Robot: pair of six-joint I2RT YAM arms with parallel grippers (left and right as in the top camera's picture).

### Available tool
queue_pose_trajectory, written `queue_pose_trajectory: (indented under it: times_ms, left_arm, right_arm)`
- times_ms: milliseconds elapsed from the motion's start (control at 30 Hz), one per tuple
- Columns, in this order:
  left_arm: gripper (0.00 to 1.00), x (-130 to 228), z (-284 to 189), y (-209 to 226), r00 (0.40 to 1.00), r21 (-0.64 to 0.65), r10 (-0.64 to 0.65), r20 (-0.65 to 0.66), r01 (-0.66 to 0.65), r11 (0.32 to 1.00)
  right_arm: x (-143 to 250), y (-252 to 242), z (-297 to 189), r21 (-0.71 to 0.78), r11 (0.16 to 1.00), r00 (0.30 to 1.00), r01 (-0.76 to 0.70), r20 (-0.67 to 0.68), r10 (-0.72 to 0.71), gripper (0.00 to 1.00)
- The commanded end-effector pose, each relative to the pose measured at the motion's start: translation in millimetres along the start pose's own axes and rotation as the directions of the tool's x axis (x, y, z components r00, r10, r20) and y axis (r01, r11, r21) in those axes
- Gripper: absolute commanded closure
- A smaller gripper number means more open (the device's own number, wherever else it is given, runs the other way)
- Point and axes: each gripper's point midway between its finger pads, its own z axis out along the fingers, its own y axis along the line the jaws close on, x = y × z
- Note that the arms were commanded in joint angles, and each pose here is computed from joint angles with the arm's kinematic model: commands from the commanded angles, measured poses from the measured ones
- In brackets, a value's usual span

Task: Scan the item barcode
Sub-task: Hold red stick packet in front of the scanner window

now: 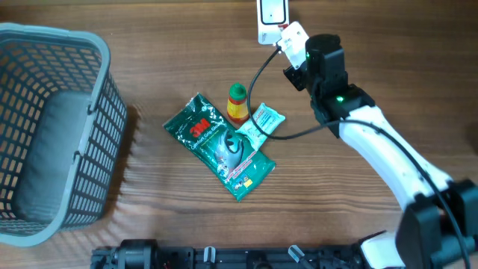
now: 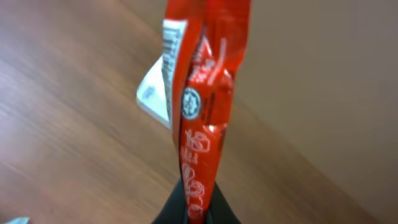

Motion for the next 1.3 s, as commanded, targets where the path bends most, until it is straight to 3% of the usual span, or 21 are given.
queue_pose_trajectory:
  times_ms: [0, 200, 333, 467, 700, 1267]
  left_arm:
    - [0.0, -0.5, -0.9, 0.4, 1.0, -0.003, 0.008, 0.007, -0.008, 1.0]
    - [0.0, -0.5, -0.9, 0.4, 1.0, -0.003, 0.008, 0.007, -0.008, 1.0]
    - [0.0, -0.5, -0.9, 0.4, 1.0, -0.003, 0.008, 0.007, -0.008, 1.0]
    - [0.0, -0.5, -0.9, 0.4, 1.0, -0.003, 0.008, 0.007, -0.008, 1.0]
    - [0.0, -0.5, -0.9, 0.5, 1.0, -0.003, 0.008, 0.007, -0.008, 1.0]
    - [0.0, -0.5, -0.9, 0.4, 1.0, -0.003, 0.008, 0.007, -0.008, 1.0]
  right_arm:
    - [3.4, 20.3, 41.2, -0.052, 0.993, 0.992, 0.108, 0.072, -0.104, 0.96]
    - [20.8, 12.7, 114.8, 0.08, 0.98, 0.983, 0.182, 0.025, -0.185, 0.96]
    - [11.6, -24.9, 160.6, 0.197, 0.964, 0.984, 0.178, -0.006, -0.18, 0.96]
    - [19.5, -59.2, 192.6, 0.316, 0.891, 0.945, 0.325, -0.131, -0.299, 0.95]
    - [28.9, -55.4, 198.7, 0.279, 0.866, 0.909, 0.415, -0.175, -0.379, 0.96]
    - [17.8, -34.0, 200.9, 0.192, 0.822, 0.844, 0.536, -0.129, -0.521, 0.96]
